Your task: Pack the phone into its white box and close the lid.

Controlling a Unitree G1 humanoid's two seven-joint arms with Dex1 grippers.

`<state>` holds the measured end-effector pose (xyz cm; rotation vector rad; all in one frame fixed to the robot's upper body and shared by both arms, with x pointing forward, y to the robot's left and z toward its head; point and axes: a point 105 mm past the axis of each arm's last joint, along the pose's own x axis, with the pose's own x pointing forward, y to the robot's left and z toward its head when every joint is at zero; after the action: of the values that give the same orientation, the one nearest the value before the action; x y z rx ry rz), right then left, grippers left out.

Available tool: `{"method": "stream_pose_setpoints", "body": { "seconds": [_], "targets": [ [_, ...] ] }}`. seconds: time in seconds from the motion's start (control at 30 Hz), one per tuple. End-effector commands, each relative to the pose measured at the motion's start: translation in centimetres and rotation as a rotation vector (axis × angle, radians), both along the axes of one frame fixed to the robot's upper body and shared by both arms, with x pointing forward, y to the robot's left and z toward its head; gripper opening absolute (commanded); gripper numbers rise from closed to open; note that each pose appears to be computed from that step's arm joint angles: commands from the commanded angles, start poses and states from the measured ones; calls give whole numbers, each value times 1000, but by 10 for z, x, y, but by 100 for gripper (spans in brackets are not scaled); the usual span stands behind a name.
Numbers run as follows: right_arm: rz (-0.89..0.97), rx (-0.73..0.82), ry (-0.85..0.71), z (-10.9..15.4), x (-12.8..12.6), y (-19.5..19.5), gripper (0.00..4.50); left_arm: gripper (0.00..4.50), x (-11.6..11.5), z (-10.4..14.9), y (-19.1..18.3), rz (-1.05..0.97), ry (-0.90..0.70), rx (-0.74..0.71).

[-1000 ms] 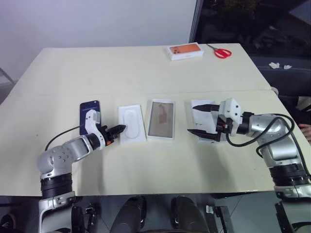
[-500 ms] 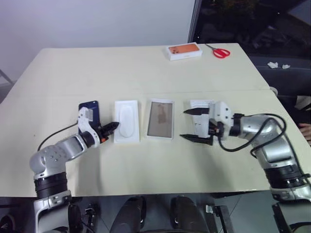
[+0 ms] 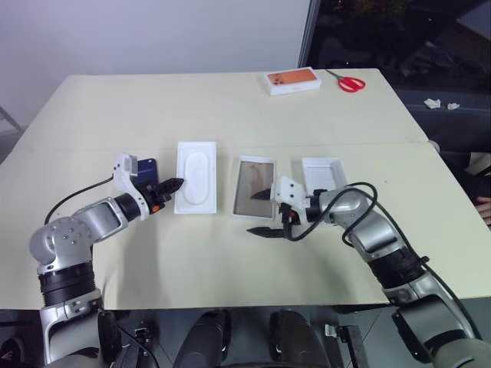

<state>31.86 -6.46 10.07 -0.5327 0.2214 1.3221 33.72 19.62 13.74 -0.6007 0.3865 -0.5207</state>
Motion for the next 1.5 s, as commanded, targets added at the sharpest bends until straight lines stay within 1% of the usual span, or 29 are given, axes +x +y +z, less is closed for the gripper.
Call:
{"method": "stream_pose_setpoints", "body": {
  "seconds": [0.03,0.07,0.1,0.13,0.17,0.23,0.37,0.53,0.7,0.8,0.97,1.03,1.17,1.23,1.37,1.5],
  "targets": [
    [-17,-12,-25,-1,6,3,318,0,-2,17,3,14,-69,-3],
    [-28,-12,-30,-1,9,3,254,0,-2,17,2,15,-69,-3],
    [-31,-17,-38,-1,11,3,213,0,-2,17,2,15,-68,-2],
    [-27,-22,-40,-1,12,3,163,0,-2,17,2,16,-68,-2],
    [-23,-24,-40,-2,11,3,103,0,-2,17,2,16,-67,-2],
    [-3,-26,-34,-2,8,4,6,0,-1,18,0,13,-70,-2],
    [80,-10,-39,-1,-7,8,2,0,0,27,-10,-9,-86,-38],
    [168,36,-46,4,-26,26,2,0,1,36,-21,-32,-93,-78],
    [170,53,-47,2,-27,42,2,0,-2,36,-32,-62,-76,-89],
    [164,44,-36,0,-26,41,93,0,-5,31,-37,-71,-61,-94],
    [121,66,-59,12,-17,33,337,0,-9,28,-41,-71,-51,-105],
    [102,72,-57,20,-15,23,337,0,-11,26,-43,-71,-48,-104],
    [37,62,-67,38,-7,-12,337,0,-14,20,-53,-77,-29,-111],
    [7,52,-68,43,-4,-28,337,0,-17,17,-59,-88,-20,-119],
    [-82,-8,-95,40,8,-57,337,0,-20,4,-63,-80,19,-112],
    [-114,5,-119,42,15,-59,337,0,-20,-5,-67,-81,45,-73]
  ]
}}
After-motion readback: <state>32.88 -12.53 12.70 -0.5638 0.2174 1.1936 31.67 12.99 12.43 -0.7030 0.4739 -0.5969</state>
